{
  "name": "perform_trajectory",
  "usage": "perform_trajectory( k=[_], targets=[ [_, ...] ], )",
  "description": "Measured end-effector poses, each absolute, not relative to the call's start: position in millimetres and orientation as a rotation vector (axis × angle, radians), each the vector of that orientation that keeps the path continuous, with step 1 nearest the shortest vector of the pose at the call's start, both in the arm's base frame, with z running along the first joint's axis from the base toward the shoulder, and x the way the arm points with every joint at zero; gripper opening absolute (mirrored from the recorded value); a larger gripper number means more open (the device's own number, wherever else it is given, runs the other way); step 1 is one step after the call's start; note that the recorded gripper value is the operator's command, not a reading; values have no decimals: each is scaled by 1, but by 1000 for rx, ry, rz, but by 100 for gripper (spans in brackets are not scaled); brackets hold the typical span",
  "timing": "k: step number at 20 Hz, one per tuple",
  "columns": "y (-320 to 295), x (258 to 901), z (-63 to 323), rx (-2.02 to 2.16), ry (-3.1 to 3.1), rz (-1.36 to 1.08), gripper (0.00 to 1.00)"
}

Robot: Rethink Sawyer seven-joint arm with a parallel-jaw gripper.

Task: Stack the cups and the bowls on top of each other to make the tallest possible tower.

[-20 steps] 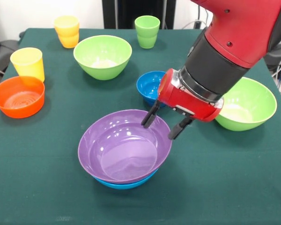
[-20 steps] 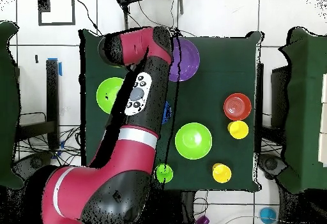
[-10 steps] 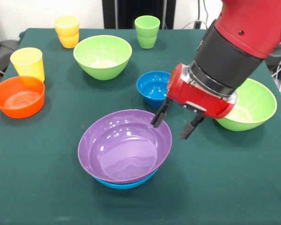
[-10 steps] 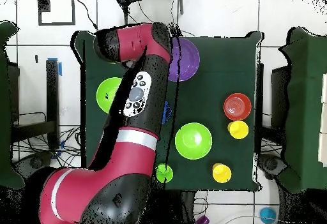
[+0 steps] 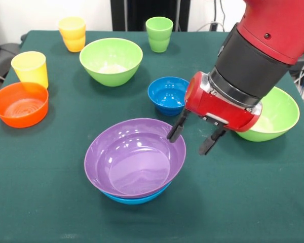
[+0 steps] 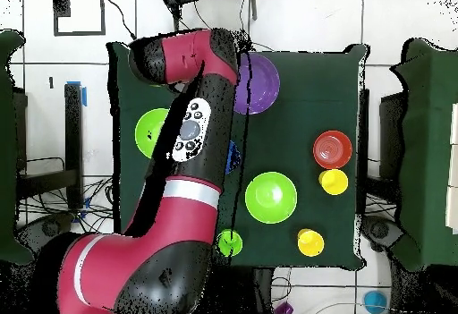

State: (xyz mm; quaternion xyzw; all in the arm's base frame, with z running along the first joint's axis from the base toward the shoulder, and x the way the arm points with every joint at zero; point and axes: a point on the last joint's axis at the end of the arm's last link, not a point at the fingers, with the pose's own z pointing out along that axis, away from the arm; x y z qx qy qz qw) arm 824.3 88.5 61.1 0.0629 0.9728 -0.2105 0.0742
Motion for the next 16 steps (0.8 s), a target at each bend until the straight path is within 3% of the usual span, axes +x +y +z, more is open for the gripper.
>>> perform_trajectory(
  k=[16],
  targets=[
    [85,818,21,168,2948,-646,100]
  ],
)
